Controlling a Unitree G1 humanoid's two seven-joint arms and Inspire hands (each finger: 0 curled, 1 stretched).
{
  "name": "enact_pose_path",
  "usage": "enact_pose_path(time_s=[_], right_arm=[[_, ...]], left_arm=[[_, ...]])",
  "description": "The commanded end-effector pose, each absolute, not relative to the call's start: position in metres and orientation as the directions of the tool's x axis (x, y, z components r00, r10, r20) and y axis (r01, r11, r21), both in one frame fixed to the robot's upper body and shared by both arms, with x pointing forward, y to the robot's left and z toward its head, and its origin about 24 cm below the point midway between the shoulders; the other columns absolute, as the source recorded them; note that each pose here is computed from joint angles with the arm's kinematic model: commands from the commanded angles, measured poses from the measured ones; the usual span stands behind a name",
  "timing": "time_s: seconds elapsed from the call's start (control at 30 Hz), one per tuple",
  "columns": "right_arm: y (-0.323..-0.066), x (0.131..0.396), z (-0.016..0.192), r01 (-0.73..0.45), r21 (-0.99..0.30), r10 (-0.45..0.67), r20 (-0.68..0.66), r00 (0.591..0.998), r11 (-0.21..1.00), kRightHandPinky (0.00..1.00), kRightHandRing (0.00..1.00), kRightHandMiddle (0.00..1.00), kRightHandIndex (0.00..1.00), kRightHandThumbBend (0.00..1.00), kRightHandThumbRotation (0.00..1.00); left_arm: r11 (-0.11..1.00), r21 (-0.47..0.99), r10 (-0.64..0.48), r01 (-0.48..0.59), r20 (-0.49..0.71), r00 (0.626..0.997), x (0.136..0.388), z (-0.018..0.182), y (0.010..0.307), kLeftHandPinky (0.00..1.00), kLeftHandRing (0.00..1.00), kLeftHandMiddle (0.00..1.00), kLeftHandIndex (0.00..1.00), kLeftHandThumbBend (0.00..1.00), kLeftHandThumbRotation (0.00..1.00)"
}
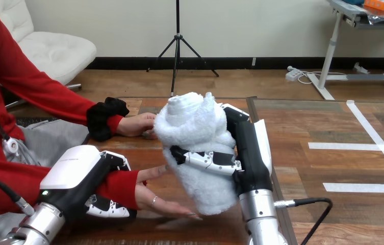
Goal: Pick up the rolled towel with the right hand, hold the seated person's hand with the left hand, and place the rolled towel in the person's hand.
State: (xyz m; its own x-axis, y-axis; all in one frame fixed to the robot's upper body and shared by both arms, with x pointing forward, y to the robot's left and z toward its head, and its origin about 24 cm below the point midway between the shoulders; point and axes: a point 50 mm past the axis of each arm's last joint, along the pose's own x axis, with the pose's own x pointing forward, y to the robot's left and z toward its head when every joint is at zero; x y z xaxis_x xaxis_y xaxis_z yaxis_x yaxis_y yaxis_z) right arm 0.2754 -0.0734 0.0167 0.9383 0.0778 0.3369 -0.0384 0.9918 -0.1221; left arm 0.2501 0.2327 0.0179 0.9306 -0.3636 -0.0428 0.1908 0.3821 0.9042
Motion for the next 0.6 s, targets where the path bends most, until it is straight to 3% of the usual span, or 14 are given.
enact_pose_path(time_s=[0.0,0.57], right_arm=[[-0.033,0.283,0.053,-0.083,0.030,0.059,0.477,0.877,0.996,0.18,0.23,0.33,0.31,0.66,0.00],[-0.019,0.272,0.048,-0.099,0.056,0.059,0.489,0.870,0.994,0.18,0.22,0.32,0.29,0.63,0.00]], left_arm=[[0.454,0.889,-0.419,0.056,0.158,0.894,0.272,0.057,0.210,0.26,0.32,0.39,0.43,0.79,0.14],[0.459,0.887,-0.430,0.051,0.171,0.886,0.277,0.063,0.205,0.28,0.34,0.41,0.44,0.79,0.13]])
